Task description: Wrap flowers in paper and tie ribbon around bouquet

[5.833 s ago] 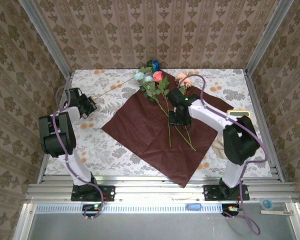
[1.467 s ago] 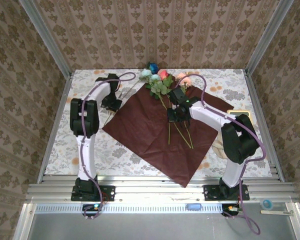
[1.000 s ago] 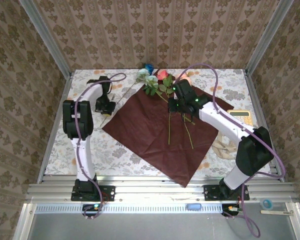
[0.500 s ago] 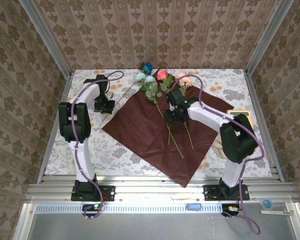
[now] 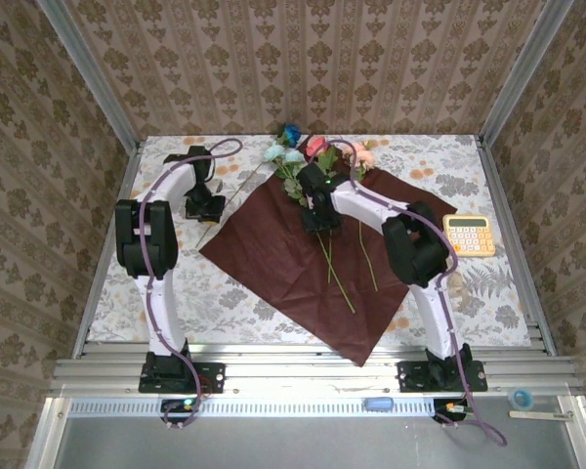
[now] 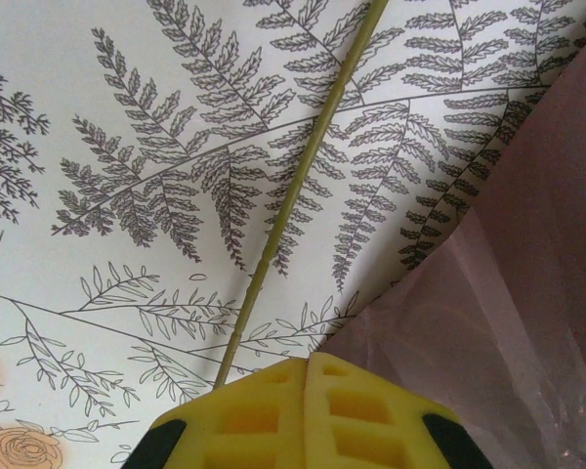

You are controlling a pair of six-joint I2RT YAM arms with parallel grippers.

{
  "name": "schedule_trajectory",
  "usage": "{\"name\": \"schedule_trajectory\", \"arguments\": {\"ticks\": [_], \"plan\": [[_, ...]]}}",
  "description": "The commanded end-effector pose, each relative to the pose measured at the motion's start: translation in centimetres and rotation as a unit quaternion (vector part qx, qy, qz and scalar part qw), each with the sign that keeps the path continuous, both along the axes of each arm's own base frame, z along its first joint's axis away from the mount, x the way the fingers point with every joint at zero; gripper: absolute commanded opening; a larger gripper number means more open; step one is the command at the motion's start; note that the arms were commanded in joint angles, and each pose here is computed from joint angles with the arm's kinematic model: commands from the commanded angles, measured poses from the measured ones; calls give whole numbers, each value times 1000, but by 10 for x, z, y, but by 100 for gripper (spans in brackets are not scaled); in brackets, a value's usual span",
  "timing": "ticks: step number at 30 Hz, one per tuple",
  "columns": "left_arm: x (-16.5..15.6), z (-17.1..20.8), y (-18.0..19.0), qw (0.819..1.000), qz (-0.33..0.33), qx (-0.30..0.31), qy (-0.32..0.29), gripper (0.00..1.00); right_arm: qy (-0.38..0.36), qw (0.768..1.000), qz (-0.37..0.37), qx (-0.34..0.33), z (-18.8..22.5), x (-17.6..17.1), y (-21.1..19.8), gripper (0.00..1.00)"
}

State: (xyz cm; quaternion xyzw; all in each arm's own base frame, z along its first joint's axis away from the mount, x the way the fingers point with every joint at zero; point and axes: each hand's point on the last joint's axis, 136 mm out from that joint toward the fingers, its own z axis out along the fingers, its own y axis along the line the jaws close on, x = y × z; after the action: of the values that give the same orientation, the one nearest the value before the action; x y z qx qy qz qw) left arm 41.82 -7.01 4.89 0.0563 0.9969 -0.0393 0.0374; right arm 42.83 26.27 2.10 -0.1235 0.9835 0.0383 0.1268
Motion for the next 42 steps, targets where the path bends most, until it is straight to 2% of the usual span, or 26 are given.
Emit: {"name": "schedule_trajectory", "arguments": {"ticks": [1,4,8,9,15,18,21,26,28,29,32,35,38,42], "plan": [[1,1,-3,1000,7,-4,6,0,14,999,5,-46,-9,-1,-4,39],[1,1,-3,1000,10,-4,8,0,12,998,3,-57,-14,3,-5,29],[-1,-2,-6,1000,14,-8,14,0,-19,997,24,-67,-2,10,-1,2],[-1,-3,-6,1000,14,-7,16,0,-39,996,33,-67,9,14,3,0],[-5,-8,-7,999,19,-6,25,0,-170,983,59,-16,100,32,23,0],[-6,-9,-6,999,21,-5,27,0,-212,975,59,9,141,32,26,0],[-8,-11,-6,999,21,-3,30,0,-243,968,53,30,171,29,23,0],[-9,-10,-4,999,24,-2,27,0,-265,963,16,44,195,19,6,0],[-7,-3,-4,1000,26,-2,18,0,-259,964,-19,49,192,18,-10,0],[-5,4,-3,1000,28,-2,9,3,-251,966,-39,52,187,18,-21,0],[3,23,-3,999,33,-5,-20,23,-218,972,-76,48,164,17,-47,0],[11,39,-2,998,36,-4,-46,35,-180,978,-101,38,134,15,-67,0],[19,47,-1,997,36,-4,-64,42,-135,983,-120,30,102,17,-82,0],[29,47,-7,998,17,-12,-65,45,-68,989,-131,-11,60,23,-100,0]]}}
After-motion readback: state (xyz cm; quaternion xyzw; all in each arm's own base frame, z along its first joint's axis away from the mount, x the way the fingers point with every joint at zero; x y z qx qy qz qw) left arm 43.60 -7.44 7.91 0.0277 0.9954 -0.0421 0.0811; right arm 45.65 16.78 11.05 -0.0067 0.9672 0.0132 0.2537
